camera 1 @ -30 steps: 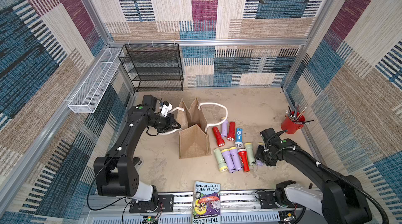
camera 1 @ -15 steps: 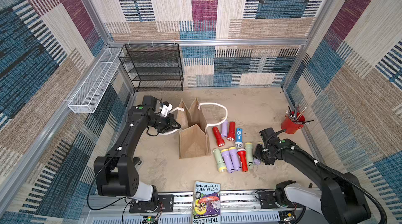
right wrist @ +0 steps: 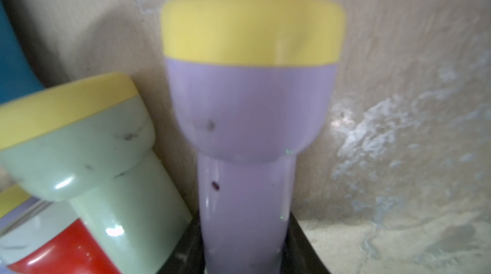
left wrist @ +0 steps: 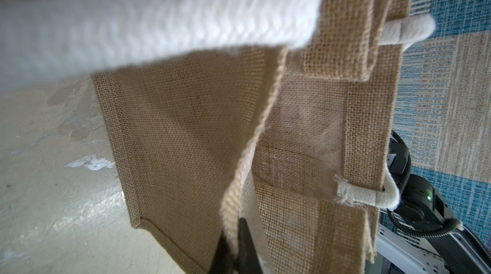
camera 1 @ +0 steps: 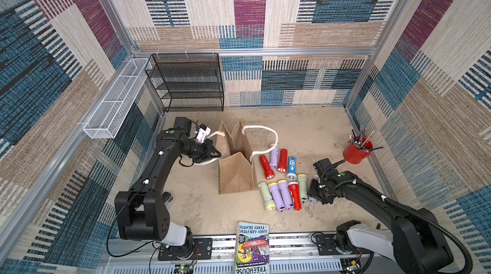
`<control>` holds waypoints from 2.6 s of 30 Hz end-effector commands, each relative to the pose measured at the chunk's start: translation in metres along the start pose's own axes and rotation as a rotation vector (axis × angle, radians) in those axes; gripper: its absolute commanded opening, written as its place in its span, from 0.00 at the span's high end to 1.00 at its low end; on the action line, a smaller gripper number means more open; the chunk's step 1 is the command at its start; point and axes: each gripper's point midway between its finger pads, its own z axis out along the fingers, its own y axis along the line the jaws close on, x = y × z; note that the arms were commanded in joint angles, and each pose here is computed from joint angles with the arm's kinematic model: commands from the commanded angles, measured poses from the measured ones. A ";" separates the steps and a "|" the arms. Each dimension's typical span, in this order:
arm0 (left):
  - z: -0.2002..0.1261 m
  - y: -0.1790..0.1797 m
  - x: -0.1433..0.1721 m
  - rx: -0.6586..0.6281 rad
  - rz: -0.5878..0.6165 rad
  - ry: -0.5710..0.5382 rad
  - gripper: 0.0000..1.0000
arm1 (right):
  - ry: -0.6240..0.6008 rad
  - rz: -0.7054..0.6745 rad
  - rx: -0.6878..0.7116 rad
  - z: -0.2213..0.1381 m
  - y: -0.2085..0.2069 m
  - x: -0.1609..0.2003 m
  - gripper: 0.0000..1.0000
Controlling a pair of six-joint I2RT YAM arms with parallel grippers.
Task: Put the flashlights into the tote bags
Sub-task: Pick up the flashlight from the center of the board, then place the flashlight in the canvas bag.
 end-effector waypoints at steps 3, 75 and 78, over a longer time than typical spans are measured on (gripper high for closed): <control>0.000 0.001 0.002 -0.003 0.008 0.004 1.00 | -0.018 0.026 0.043 -0.007 -0.006 -0.004 0.74; -0.022 -0.025 -0.020 0.113 -0.045 -0.161 1.00 | -0.029 -0.961 -0.608 -0.085 0.403 0.035 0.80; -0.023 -0.025 -0.024 0.102 -0.039 -0.171 1.00 | 0.004 -0.985 -0.584 -0.077 0.397 0.039 0.80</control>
